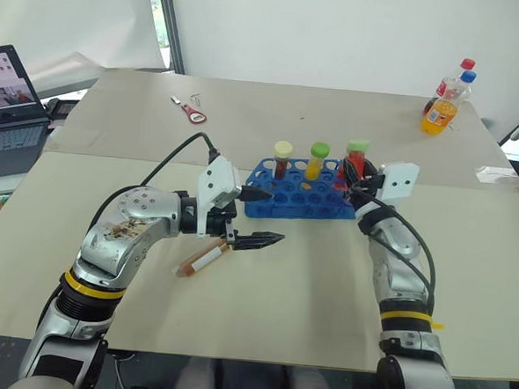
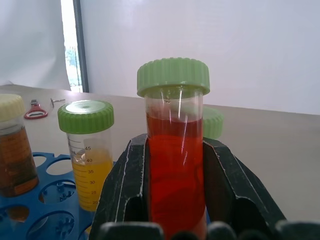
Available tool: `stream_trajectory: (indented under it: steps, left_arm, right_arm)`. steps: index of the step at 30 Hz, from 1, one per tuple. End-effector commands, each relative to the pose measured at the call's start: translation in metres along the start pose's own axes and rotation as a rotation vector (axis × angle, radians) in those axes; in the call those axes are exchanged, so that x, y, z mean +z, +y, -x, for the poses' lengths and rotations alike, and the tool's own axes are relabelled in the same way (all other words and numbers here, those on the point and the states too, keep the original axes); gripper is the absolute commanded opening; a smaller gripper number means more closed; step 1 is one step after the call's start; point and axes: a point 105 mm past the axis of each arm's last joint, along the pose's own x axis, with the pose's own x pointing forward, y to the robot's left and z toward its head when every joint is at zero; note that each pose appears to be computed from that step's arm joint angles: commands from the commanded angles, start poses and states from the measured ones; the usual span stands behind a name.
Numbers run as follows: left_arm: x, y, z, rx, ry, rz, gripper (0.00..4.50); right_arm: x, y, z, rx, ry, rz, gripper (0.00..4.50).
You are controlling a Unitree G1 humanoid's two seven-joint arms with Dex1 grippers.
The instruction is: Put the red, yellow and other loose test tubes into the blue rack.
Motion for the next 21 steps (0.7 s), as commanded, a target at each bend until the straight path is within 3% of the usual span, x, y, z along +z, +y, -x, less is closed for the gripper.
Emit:
stream_trajectory:
  steps: [1, 10, 21]
  left_arm:
    - [0.015, 0.0, -0.002, 0.011, -0.042, -0.03, 4.5]
    - [0.019, 0.003, -0.005, 0.048, -0.058, 0.0, 4.5]
    - [0.022, 0.005, -0.008, 0.079, -0.062, 0.005, 4.5]
  right_arm:
    - [0.009, 0.0, 0.0, -0.051, -0.064, -0.009, 1.02]
    - [-0.005, 0.009, 0.009, -0.196, -0.077, -0.094, 1.02]
    - [-0.013, 0.017, 0.011, -0.271, -0.085, -0.067, 1.02]
